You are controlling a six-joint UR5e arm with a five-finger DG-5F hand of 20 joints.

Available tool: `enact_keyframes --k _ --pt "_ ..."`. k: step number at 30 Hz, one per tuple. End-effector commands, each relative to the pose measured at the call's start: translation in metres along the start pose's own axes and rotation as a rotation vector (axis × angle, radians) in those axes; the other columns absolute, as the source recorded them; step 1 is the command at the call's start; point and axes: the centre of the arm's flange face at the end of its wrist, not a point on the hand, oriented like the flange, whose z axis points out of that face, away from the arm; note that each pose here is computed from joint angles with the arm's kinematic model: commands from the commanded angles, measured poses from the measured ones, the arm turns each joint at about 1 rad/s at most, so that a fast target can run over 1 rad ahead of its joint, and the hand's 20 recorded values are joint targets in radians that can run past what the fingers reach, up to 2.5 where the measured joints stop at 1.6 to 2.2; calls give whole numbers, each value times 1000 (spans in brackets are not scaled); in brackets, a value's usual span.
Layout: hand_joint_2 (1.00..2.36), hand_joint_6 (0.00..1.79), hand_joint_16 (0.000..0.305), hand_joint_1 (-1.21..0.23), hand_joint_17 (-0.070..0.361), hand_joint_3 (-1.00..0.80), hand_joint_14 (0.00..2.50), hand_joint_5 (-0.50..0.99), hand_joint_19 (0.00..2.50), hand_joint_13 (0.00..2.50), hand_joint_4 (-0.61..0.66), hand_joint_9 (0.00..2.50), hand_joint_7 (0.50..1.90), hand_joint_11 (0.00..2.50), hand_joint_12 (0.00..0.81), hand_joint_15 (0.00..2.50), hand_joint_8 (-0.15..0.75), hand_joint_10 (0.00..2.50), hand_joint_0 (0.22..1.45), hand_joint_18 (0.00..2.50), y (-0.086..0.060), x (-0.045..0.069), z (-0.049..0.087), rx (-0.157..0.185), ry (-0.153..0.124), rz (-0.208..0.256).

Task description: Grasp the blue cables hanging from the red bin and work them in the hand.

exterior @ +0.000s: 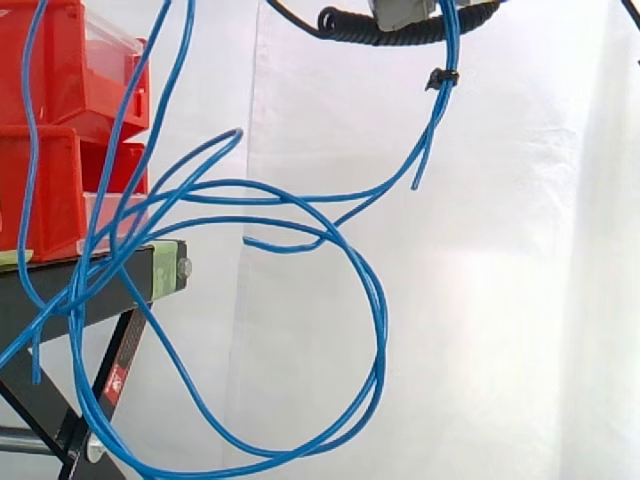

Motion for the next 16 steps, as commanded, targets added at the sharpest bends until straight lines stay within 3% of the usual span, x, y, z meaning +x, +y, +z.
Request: enact_keyframes --k 1,16 --pt "1021 117 209 -710 157 -501 2500 707 764 2067 238 1913 1632 2500 704 2079 510 2500 900 2425 0 0 0 0 0 0" --pt "1021 120 209 -709 157 -502 2500 707 764 2067 241 1913 1631 2500 704 2079 510 2500 899 2425 0 0 0 -2 0 2"
